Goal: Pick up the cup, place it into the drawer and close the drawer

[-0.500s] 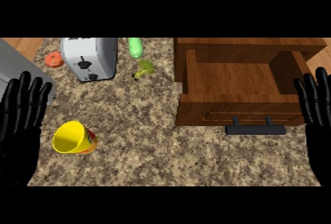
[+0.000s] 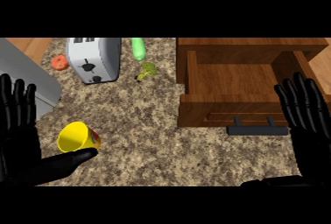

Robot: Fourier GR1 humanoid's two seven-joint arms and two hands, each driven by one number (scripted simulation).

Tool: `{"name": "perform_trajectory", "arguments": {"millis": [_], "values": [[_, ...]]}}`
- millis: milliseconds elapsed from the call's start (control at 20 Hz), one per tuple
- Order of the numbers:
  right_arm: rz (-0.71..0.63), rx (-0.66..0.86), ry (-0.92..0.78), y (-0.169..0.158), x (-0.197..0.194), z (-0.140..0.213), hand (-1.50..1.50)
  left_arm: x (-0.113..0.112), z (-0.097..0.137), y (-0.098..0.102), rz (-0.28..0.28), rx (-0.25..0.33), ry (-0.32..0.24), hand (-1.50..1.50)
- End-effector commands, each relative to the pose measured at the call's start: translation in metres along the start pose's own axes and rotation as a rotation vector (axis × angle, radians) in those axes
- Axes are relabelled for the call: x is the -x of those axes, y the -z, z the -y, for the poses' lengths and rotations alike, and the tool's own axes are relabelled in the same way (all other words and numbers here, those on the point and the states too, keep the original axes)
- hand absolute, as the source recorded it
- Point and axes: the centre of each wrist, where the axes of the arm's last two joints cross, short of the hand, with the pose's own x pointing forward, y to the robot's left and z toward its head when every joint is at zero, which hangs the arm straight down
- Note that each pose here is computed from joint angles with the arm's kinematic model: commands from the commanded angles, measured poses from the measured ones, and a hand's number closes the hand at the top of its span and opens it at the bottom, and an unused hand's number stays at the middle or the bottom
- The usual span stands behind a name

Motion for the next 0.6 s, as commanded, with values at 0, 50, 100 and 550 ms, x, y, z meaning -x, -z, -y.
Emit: {"name": "perform_trajectory", "arguments": {"millis": [0,50,100,550], "values": [[-0.029,-0.011,0.050,0.002,0.000,0.004,-1.50,0.012,0.002,0.002,-0.049,-0.080,-0.052,-1.50],[-0.034,-0.031,0.024,0.003,-0.003,0.007,-1.50,-0.012,0.003,0.006,-0.048,-0.092,-0.047,-1.50],[-0.032,-0.032,0.045,0.017,0.007,-0.003,-1.50,-0.006,0.026,0.001,-0.019,-0.096,-0.036,-1.50],[-0.025,-0.011,0.037,0.007,0.012,-0.007,-1.50,0.007,0.036,0.009,-0.039,-0.091,-0.045,-1.50]]}}
